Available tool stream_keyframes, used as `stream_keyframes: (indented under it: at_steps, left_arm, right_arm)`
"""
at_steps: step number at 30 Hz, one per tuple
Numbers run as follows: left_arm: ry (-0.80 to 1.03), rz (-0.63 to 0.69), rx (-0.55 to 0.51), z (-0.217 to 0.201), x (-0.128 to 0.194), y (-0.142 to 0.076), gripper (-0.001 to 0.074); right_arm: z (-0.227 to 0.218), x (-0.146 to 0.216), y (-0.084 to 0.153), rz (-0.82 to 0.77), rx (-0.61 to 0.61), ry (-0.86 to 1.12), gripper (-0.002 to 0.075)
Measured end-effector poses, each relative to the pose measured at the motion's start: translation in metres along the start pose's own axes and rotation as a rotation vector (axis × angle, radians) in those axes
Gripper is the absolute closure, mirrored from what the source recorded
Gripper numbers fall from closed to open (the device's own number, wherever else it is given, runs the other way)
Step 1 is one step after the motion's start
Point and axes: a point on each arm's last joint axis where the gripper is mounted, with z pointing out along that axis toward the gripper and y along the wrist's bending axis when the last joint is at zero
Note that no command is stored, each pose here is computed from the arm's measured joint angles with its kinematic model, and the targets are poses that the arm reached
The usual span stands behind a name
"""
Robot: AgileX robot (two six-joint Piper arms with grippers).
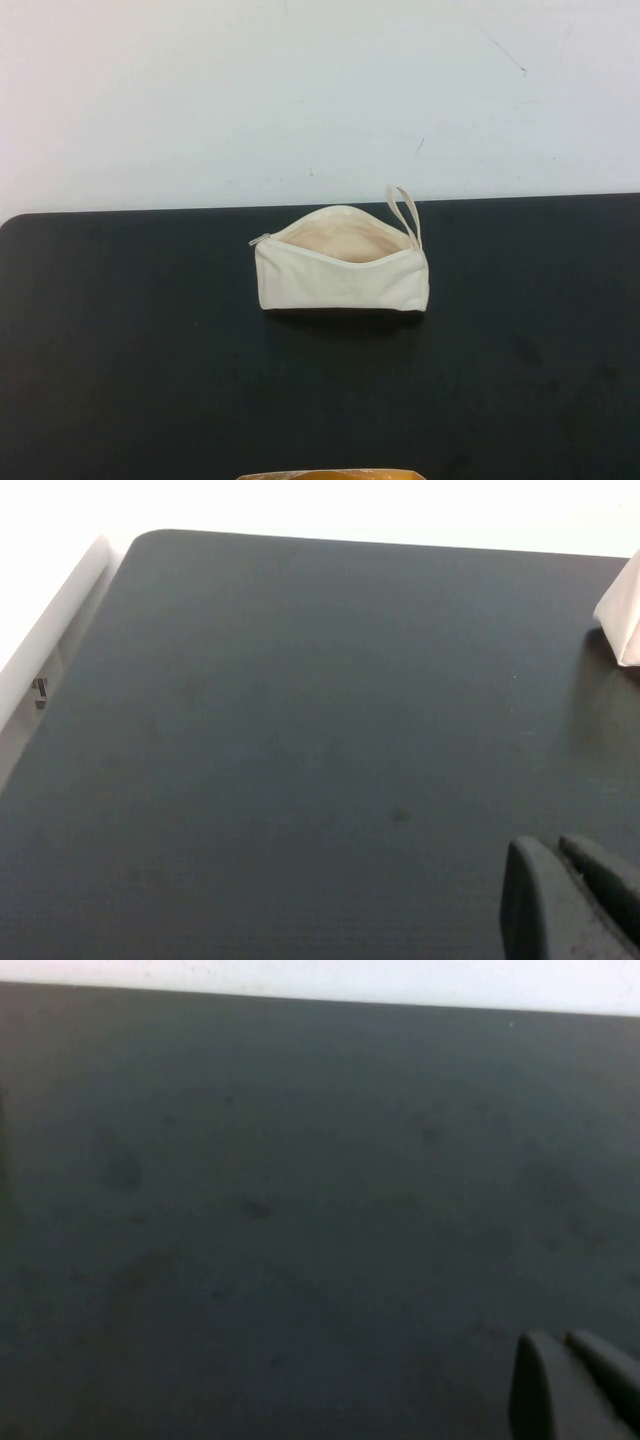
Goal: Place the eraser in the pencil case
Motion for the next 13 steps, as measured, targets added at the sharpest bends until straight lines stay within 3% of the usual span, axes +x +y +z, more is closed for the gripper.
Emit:
stream_keyframes:
  at_steps: [13]
  left_arm:
    - [0.0,0.0,0.0,0.0,0.0,0.0,0.0738]
  right_arm:
    - [0.0,0.0005,0.0004,0.006,-0.005,0.005,0.0727]
